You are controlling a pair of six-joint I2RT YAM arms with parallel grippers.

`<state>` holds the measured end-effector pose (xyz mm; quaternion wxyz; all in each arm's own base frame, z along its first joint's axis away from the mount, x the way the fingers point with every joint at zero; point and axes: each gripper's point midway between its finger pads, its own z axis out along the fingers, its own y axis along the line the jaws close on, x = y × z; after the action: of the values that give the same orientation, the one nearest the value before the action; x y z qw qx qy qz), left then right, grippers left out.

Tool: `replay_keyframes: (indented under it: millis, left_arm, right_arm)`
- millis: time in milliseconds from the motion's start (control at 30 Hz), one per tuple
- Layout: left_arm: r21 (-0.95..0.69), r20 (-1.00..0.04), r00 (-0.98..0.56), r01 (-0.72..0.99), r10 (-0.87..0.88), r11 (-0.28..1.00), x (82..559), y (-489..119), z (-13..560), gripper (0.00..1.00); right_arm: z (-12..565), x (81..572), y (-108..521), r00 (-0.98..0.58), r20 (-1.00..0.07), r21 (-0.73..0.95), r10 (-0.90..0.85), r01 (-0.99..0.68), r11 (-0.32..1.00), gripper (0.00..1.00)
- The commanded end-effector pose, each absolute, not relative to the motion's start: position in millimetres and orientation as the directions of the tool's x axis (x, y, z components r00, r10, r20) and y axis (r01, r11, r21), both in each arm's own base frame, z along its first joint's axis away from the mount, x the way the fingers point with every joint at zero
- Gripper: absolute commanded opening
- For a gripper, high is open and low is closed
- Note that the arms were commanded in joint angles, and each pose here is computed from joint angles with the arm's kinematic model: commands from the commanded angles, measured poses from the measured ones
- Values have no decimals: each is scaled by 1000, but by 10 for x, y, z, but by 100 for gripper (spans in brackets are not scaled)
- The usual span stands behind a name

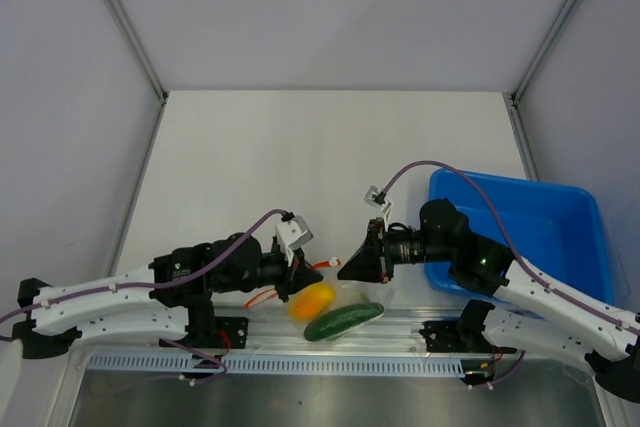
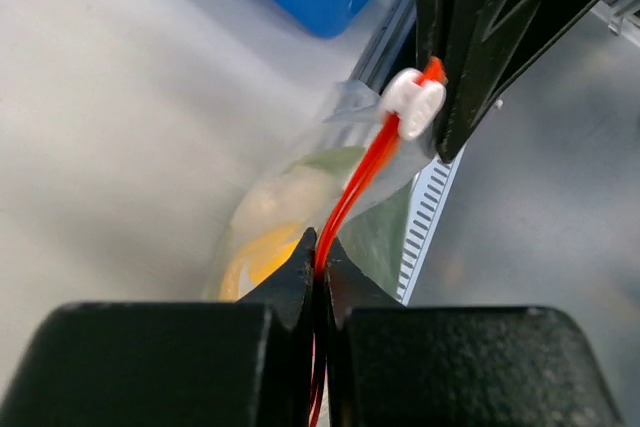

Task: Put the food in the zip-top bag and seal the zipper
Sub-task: Zip the zipper food storage bag at the center of the board.

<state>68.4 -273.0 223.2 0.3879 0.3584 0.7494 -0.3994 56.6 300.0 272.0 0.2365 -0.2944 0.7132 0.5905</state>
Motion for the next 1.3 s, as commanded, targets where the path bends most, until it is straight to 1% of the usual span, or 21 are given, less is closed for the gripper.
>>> replay_keyframes:
  millis: [0, 67, 100, 167, 333, 367, 433, 533, 600, 633, 700, 733, 767, 800, 900, 933, 967, 1033, 1067, 1167, 1267]
  left_arm:
    - [-315, -873, -434, 849, 222, 423, 679, -2696, 2264, 1]
    - [-322, -876, -428, 863, 222, 390, 626, -2704, 2280, 1]
    - [-328, -881, -423, 868, 210, 372, 606, -2722, 2326, 1]
    - [-346, -881, -424, 880, 209, 326, 526, -2747, 2361, 1]
    - [-365, -883, -427, 885, 196, 289, 464, -2754, 2403, 0]
    - [-372, -880, -432, 885, 199, 279, 439, -2757, 2394, 0]
    - [-380, -882, -432, 888, 188, 258, 410, -2761, 2429, 1]
    - [-390, -881, -435, 890, 187, 235, 367, -2761, 2430, 1]
    - [-394, -879, -437, 891, 191, 226, 346, -2755, 2422, 1]
    - [-395, -879, -438, 891, 189, 224, 340, -2747, 2434, 1]
    - [-398, -878, -439, 890, 189, 221, 331, -2737, 2436, 1]
    - [-397, -879, -438, 891, 186, 221, 330, -2723, 2445, 1]
    - [-396, -879, -438, 891, 190, 224, 333, -2719, 2430, 0]
    - [-395, -879, -438, 890, 189, 226, 334, -2713, 2438, 1]
    - [-390, -878, -437, 890, 195, 235, 343, -2697, 2444, 2]
    - [-387, -878, -440, 884, 187, 261, 388, -2684, 2443, 8]
    - [-389, -880, -443, 880, 174, 272, 405, -2669, 2483, 28]
    - [-393, -885, -444, 875, 143, 282, 433, -2652, 2560, 42]
    - [-398, -888, -446, 868, 114, 296, 470, -2633, 2619, 52]
    - [-402, -898, -437, 864, 55, 304, 517, -2614, 2807, 58]
    - [-398, -907, -421, 872, 21, 283, 516, -2627, 2999, 58]
  right_arm:
    - [2851, 534, 3009, -675, -725, 670, -136, -737, 85, 8]
    - [2841, 519, 3017, -668, -729, 666, -147, -742, 72, 15]
    - [2823, 533, 3025, -668, -729, 665, -149, -743, 77, 22]
    - [2820, 549, 3029, -657, -740, 653, -145, -753, 81, 29]
    - [2860, 565, 3052, -631, -765, 629, -128, -775, 59, 34]
    - [2874, 558, 3058, -626, -769, 626, -127, -779, 48, 38]
    - [2868, 572, 3083, -613, -780, 614, -121, -788, 38, 39]
    - [2866, 561, 3120, -596, -794, 600, -118, -800, 4, 37]
    - [2947, 520, 3158, -581, -807, 588, -104, -807, -56, 34]
    - [2912, 507, 3176, -587, -801, 596, -115, -801, -65, 33]
    - [2935, 491, 3190, -579, -808, 588, -107, -804, -93, 22]
    - [2889, 480, 3193, -585, -803, 595, -116, -798, -93, 10]
    - [2894, 491, 3195, -584, -805, 592, -107, -800, -91, 4]
    - [2881, 505, 3196, -585, -805, 593, -103, -801, -83, 0]
    - [2855, 496, 3194, -589, -802, 597, -101, -798, -85, 0]
    - [2850, 511, 3194, -593, -800, 600, -97, -796, -77, 0]
    - [2832, 511, 3191, -595, -797, 602, -100, -795, -71, 0]
    - [2821, 505, 3186, -598, -795, 606, -104, -793, -69, 0]
    - [2798, 504, 3184, -601, -791, 610, -110, -790, -67, 0]
    - [2760, 498, 3180, -605, -787, 614, -119, -787, -59, 0]
    - [2744, 471, 3178, -605, -787, 614, -124, -786, -64, 0]
